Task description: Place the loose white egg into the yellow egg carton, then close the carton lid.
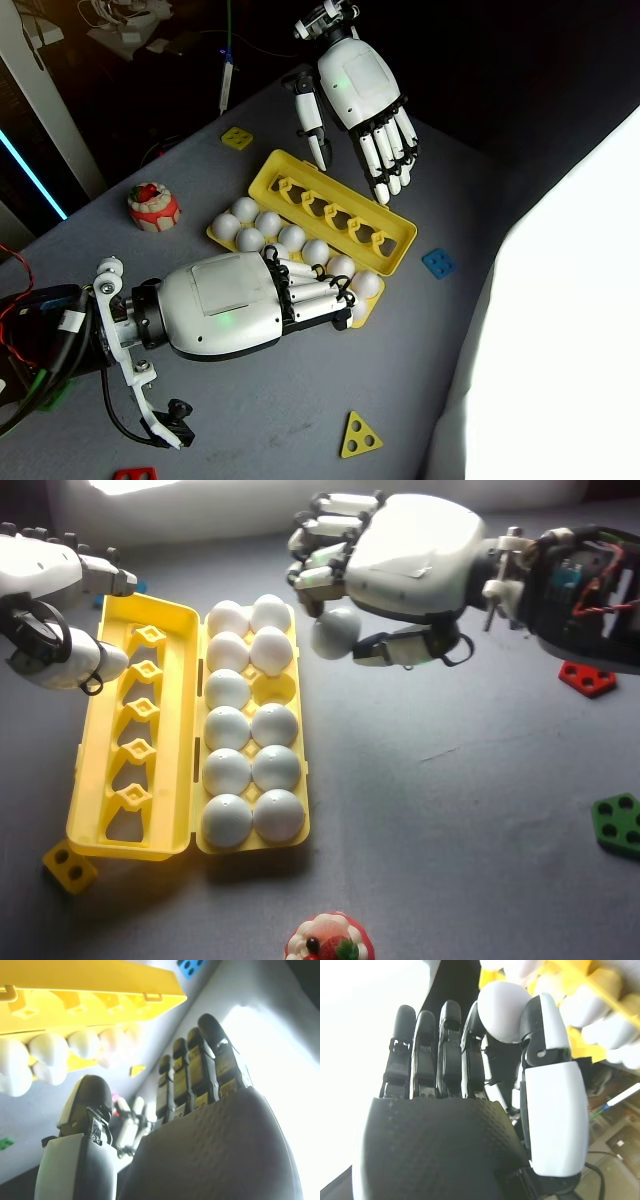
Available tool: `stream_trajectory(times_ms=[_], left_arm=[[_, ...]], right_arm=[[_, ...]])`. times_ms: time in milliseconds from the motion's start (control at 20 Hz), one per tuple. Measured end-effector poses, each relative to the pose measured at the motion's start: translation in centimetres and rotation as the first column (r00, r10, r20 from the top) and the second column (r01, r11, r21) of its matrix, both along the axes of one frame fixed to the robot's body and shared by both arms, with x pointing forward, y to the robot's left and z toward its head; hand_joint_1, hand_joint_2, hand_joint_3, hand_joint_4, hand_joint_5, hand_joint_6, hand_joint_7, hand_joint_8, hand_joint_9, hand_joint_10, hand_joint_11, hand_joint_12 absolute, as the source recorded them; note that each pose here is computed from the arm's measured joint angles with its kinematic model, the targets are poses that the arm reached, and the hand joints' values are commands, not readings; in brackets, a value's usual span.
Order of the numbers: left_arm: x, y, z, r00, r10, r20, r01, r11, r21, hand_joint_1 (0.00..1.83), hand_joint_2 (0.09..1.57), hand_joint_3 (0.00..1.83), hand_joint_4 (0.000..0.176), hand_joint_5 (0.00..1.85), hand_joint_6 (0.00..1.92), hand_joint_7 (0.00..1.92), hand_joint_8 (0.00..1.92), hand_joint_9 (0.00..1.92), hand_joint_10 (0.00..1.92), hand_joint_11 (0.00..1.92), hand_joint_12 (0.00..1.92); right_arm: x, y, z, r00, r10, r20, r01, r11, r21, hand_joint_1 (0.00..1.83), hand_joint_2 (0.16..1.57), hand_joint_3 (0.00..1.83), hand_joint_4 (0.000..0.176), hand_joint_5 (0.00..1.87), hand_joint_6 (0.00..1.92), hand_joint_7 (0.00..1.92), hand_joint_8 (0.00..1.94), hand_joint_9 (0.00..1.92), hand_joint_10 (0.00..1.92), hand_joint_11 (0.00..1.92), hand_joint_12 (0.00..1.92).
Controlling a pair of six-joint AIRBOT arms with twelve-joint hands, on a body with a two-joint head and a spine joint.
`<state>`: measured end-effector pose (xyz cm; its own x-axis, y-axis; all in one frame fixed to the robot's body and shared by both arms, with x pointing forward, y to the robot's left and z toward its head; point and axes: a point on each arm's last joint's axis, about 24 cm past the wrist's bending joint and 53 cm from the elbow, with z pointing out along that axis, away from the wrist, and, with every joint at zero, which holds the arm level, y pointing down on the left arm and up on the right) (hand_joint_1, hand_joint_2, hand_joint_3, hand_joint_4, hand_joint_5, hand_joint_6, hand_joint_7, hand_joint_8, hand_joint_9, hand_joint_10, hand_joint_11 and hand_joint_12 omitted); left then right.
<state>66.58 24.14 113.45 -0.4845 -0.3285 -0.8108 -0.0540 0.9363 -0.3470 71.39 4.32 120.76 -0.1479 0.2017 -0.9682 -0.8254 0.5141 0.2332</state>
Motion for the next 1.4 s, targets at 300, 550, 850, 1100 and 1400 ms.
stream_trajectory(times_ms=[300, 550, 850, 1100, 1400], left_arm=[[0.1, 0.0, -0.1, 1.0000, 0.001, 0.000, -0.001, 1.0000, 0.001, 0.52, 1.35, 0.00, 0.036, 0.17, 0.00, 0.22, 0.00, 0.20, 0.00, 0.00, 0.82], [0.1, -0.1, -0.1, 1.0000, -0.001, 0.000, 0.001, 1.0000, 0.000, 0.51, 1.34, 0.00, 0.031, 0.19, 0.00, 0.24, 0.00, 0.22, 0.01, 0.00, 0.84], [0.1, -0.1, -0.1, 1.0000, -0.001, 0.000, 0.001, 1.0000, 0.000, 0.55, 1.33, 0.00, 0.030, 0.19, 0.00, 0.25, 0.00, 0.21, 0.00, 0.00, 0.83], [0.1, -0.1, -0.1, 1.0000, -0.002, -0.001, 0.002, 1.0000, -0.001, 0.55, 1.33, 0.00, 0.026, 0.19, 0.00, 0.24, 0.00, 0.21, 0.01, 0.00, 0.88], [0.1, -0.1, -0.1, 1.0000, 0.000, 0.000, 0.000, 1.0000, 0.000, 0.56, 1.33, 0.00, 0.040, 0.21, 0.00, 0.24, 0.00, 0.20, 0.01, 0.00, 0.83]], right_arm=[[-1.2, 3.2, 0.4, 0.999, 0.050, 0.018, -0.050, 0.999, -0.008, 1.12, 1.19, 0.00, 0.000, 0.85, 1.21, 0.52, 0.01, 0.10, 0.55, 0.00, 1.25], [0.0, 3.1, 0.8, 0.994, 0.001, -0.109, 0.010, 0.994, 0.106, 1.12, 1.17, 0.00, 0.000, 0.87, 1.16, 0.55, 0.01, 0.12, 0.54, 0.00, 1.26], [-0.7, 4.7, 0.3, 0.991, 0.024, -0.131, -0.009, 0.994, 0.113, 1.12, 1.18, 0.00, 0.000, 0.87, 1.18, 0.55, 0.01, 0.11, 0.54, 0.00, 1.22], [-1.0, 5.6, -0.2, 0.995, 0.018, -0.099, -0.009, 0.996, 0.092, 1.12, 1.18, 0.00, 0.000, 0.87, 1.17, 0.53, 0.00, 0.10, 0.55, 0.00, 1.25], [-0.1, 5.6, -1.4, 0.970, -0.015, -0.243, 0.057, 0.984, 0.170, 1.12, 1.17, 0.00, 0.000, 0.87, 1.17, 0.53, 0.00, 0.11, 0.55, 0.00, 1.21]])
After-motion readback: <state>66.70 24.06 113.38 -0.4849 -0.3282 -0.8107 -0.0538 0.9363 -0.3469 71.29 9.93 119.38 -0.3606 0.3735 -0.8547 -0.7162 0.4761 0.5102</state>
